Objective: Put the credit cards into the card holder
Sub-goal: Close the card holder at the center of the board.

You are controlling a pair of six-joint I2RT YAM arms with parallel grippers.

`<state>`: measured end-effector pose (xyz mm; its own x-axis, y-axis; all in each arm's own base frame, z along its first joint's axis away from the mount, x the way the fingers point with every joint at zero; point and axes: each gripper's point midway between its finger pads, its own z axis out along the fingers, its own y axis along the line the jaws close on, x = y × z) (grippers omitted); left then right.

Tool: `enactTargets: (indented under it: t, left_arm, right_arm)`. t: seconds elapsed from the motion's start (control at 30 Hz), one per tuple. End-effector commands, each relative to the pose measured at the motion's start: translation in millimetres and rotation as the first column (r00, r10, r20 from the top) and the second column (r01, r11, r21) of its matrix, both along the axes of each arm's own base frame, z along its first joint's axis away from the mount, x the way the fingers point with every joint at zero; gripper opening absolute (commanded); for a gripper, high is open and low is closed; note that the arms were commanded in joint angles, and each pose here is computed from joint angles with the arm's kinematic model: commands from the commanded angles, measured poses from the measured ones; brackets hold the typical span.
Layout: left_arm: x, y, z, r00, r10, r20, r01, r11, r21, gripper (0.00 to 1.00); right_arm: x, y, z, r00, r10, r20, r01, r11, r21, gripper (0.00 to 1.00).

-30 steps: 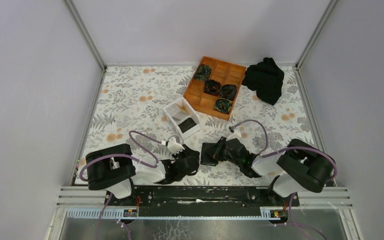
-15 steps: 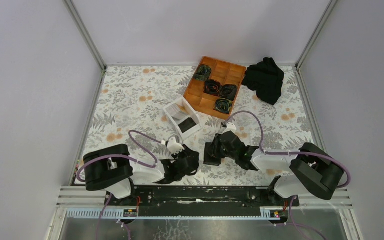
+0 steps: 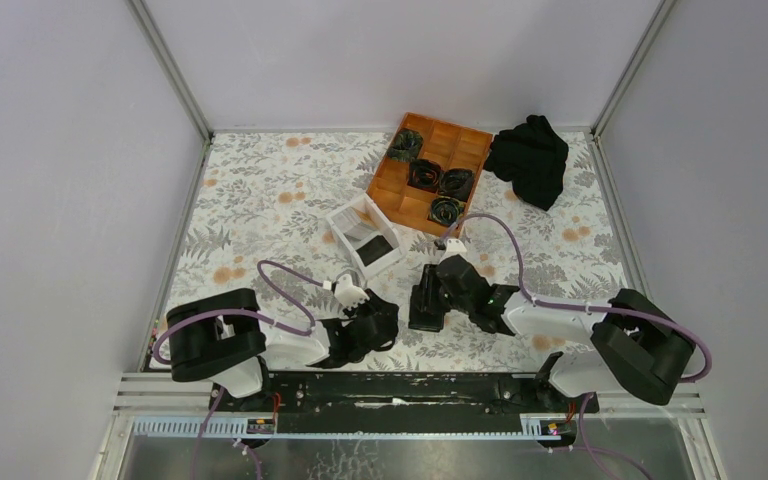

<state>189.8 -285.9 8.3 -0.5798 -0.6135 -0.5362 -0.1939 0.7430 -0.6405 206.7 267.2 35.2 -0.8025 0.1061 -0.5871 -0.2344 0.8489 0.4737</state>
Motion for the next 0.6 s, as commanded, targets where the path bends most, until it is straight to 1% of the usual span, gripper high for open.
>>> enactTargets:
  t: [0.0,0.13,0.2,0.27,0.33,0.43,0.57]
  left_arm:
    - [-35,64,-60,0.985,-0.055,-0.164,0.107,0.938,0.329,0.29]
    - [-31,60,-53,0.987,-0.066,-0.146,0.113,0.932,0.343,0.29]
    - [-29,56,-49,0.988,-0.074,-0.137,0.118,0.931,0.346,0.29]
    - [-27,55,-46,0.989,-0.077,-0.129,0.118,0.929,0.351,0.29]
    - [-27,53,-44,0.989,-0.084,-0.124,0.123,0.928,0.353,0.29]
    - [-26,50,-44,0.988,-0.092,-0.121,0.129,0.928,0.351,0.29]
    - [-27,48,-49,0.986,-0.099,-0.131,0.14,0.928,0.347,0.29]
  right_arm:
    - [14,15,43,0.993,0.05,0.104,-0.053,0.998,0.033,0.36]
    - [20,9,61,0.988,0.044,0.15,-0.044,0.999,-0.004,0.36]
    - [23,3,64,0.986,0.028,0.167,-0.02,0.999,-0.046,0.34]
    - [21,-4,63,0.984,0.018,0.177,0.001,0.994,-0.108,0.26]
    - [18,-15,58,0.982,0.007,0.187,0.029,0.982,-0.189,0.16]
    - [12,-22,49,0.981,-0.004,0.193,0.055,0.964,-0.259,0.01]
    - [4,-34,38,0.979,-0.02,0.204,0.091,0.935,-0.343,0.0]
